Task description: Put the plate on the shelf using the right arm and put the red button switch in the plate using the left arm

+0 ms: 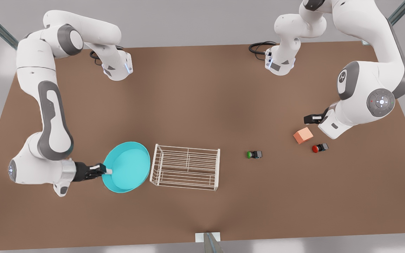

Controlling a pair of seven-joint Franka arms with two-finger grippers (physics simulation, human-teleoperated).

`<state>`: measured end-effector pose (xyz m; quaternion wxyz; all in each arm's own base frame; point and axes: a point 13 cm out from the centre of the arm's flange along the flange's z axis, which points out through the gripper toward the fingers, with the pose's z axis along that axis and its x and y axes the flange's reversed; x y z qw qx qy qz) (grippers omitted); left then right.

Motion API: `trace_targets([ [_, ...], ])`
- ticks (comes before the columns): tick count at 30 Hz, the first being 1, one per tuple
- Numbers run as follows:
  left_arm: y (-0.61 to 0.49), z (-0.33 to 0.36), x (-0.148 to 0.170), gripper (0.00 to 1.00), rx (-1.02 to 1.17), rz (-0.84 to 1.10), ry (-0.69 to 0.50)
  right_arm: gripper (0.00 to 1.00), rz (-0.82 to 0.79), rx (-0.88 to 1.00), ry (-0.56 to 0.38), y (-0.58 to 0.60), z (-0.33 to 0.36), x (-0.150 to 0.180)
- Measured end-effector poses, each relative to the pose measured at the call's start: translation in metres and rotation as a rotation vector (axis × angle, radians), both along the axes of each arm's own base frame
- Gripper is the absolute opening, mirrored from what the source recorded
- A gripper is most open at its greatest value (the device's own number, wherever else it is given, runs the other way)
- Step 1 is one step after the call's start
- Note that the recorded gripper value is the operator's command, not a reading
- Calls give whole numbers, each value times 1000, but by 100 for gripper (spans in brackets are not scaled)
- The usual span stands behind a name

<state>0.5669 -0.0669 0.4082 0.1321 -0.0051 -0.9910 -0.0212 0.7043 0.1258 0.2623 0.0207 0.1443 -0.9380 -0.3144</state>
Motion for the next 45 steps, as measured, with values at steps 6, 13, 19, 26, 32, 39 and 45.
trace_targets([
  [6,-1,0,0,100,0,-1,0,21,135,48,4,149,-1,-11],
  [13,-4,3,0,100,-2,-5,-5,21,97,-20,-11,211,-46,-11],
  [19,-8,10,2,100,-4,-11,-19,21,45,-35,-26,229,-61,-5],
  [26,-9,11,1,100,-4,-11,-19,100,-2,-37,-45,229,-47,4],
  [32,67,-62,28,100,9,119,46,100,-36,-186,-136,121,48,22],
  [39,233,-200,20,100,56,485,133,100,-149,-714,-25,-185,120,-21],
  [45,215,-280,-40,100,167,769,134,100,-155,-781,75,-185,182,-119],
])
